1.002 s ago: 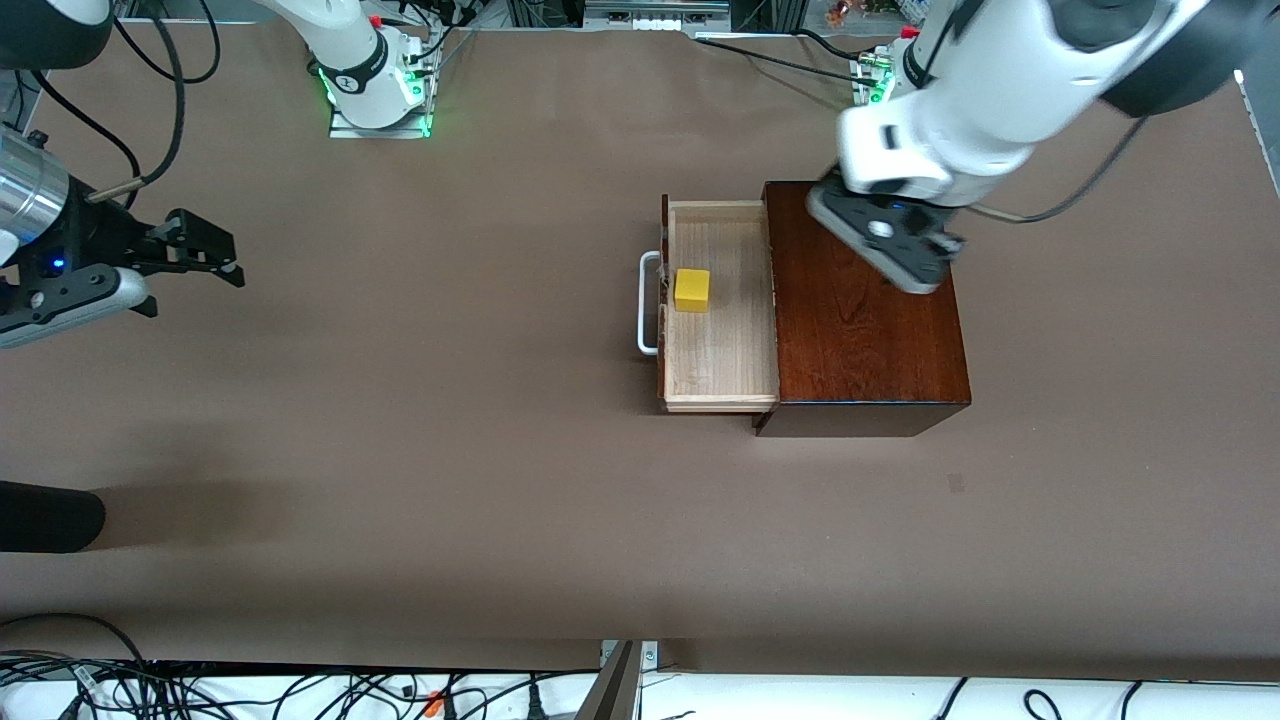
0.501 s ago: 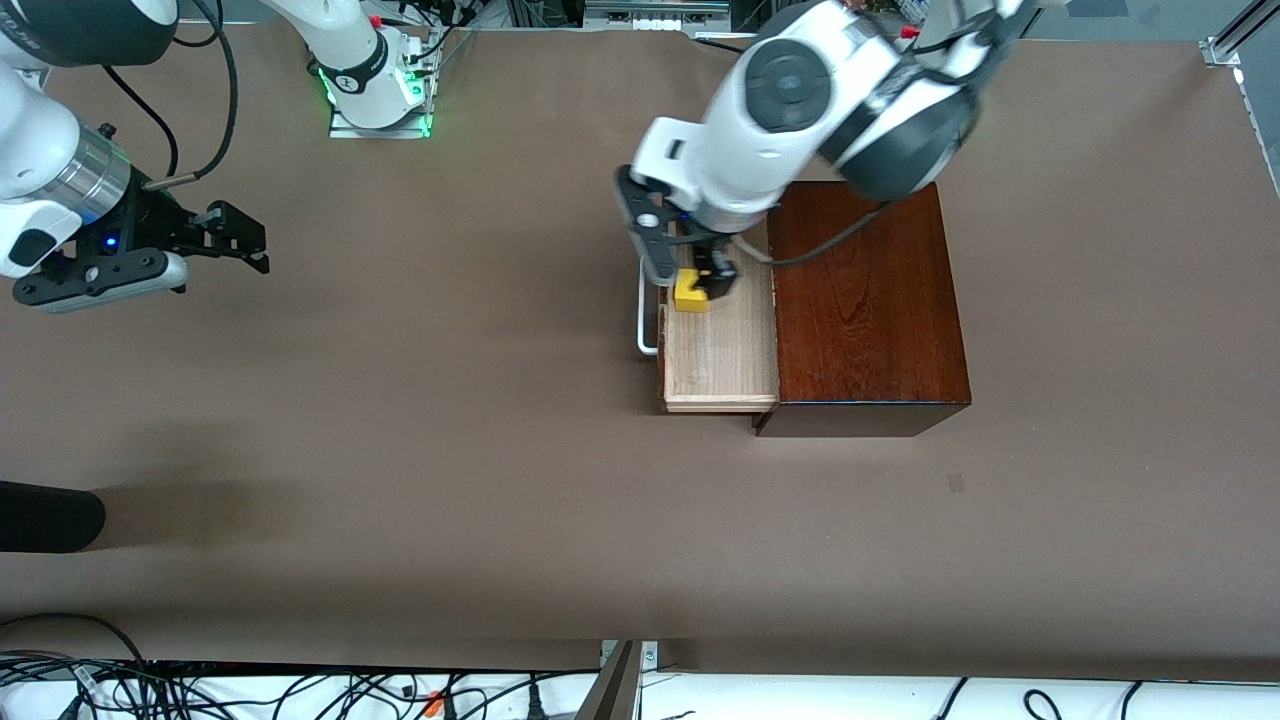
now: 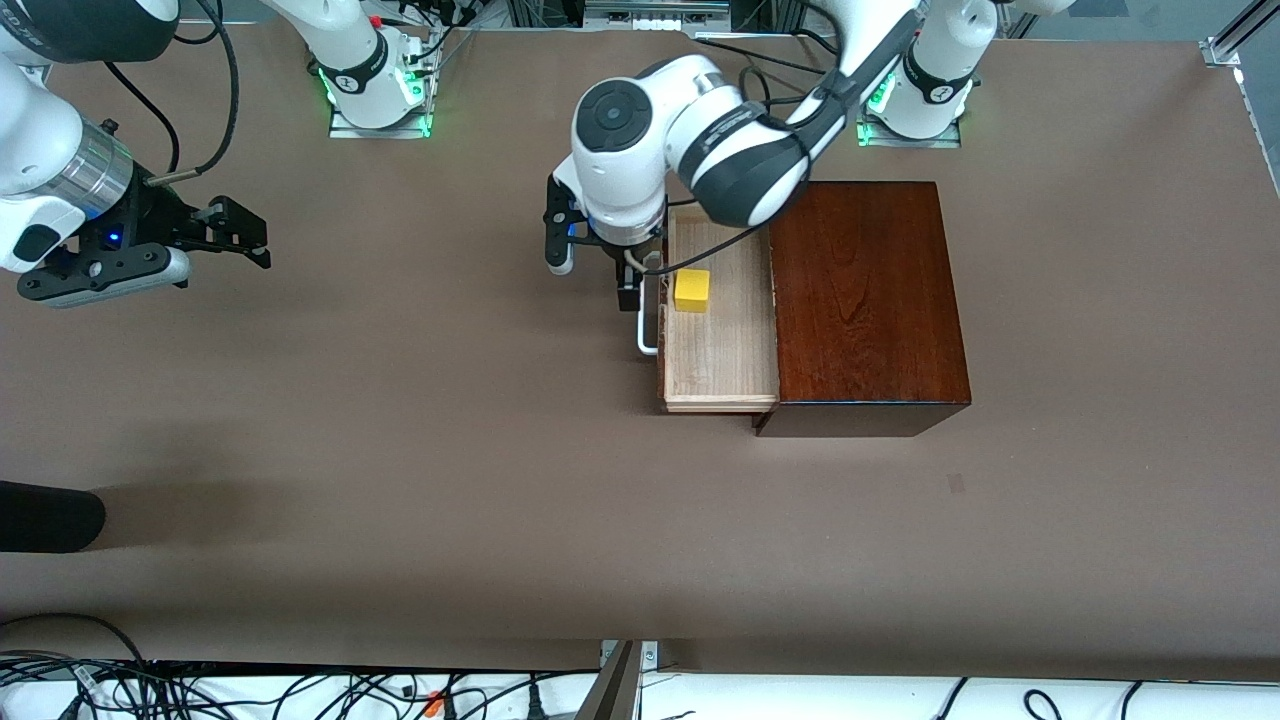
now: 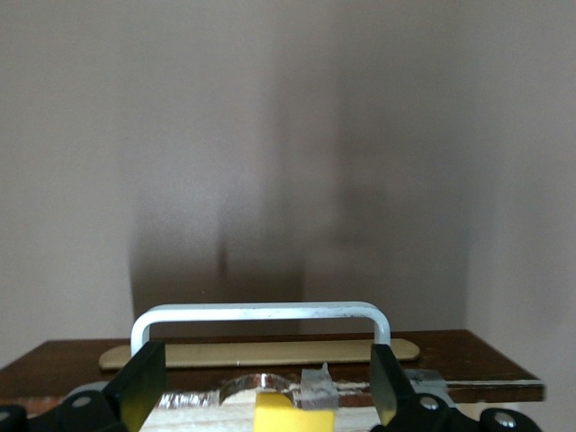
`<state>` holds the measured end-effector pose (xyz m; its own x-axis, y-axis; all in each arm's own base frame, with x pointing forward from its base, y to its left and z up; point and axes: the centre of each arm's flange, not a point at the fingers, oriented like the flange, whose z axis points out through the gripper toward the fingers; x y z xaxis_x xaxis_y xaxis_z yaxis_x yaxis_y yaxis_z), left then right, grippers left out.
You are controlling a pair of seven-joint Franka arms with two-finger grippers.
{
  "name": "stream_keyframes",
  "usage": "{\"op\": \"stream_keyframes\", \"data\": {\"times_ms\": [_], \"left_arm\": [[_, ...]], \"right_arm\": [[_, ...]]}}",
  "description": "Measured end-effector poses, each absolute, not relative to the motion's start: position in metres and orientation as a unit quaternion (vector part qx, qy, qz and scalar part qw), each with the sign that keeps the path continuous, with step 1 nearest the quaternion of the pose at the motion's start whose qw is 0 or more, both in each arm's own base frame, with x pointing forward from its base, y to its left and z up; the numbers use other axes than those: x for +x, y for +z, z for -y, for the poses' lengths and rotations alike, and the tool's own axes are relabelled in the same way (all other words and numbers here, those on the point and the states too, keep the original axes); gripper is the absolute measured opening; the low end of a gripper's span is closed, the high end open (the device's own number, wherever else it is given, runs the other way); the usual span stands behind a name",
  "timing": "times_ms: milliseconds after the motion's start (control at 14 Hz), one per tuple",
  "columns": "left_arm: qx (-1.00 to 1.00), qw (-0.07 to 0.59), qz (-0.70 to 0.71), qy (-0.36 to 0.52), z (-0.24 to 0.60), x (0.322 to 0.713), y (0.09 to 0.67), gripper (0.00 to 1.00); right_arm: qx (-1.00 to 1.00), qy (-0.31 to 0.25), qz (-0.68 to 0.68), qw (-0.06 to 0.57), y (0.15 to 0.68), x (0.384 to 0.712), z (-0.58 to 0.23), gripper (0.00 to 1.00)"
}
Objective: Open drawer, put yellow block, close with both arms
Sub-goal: 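Move the left gripper down to the drawer handle, then push the drawer shut into the box with the left gripper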
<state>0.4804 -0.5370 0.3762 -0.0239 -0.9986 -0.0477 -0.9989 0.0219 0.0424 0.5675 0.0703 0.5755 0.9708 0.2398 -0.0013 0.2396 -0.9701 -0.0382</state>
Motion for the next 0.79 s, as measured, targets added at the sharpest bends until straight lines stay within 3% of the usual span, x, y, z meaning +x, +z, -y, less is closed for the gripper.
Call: {"op": "stream_keyframes", "data": {"times_ms": [215, 788], "left_arm": [[-0.681, 0.016, -0.731, 0.044, 0.549, 0.465, 0.362, 1.00], [-0.679, 0.045, -0.729, 0.073, 0.536, 0.477, 0.323, 1.00]], "right_arm": [[-0.993, 0.008, 0.117, 0.019, 0.593, 0.568, -0.065, 1.00], [-0.994, 0.013, 0.108, 0.009, 0.589, 0.577, -0.054, 1.00]]}}
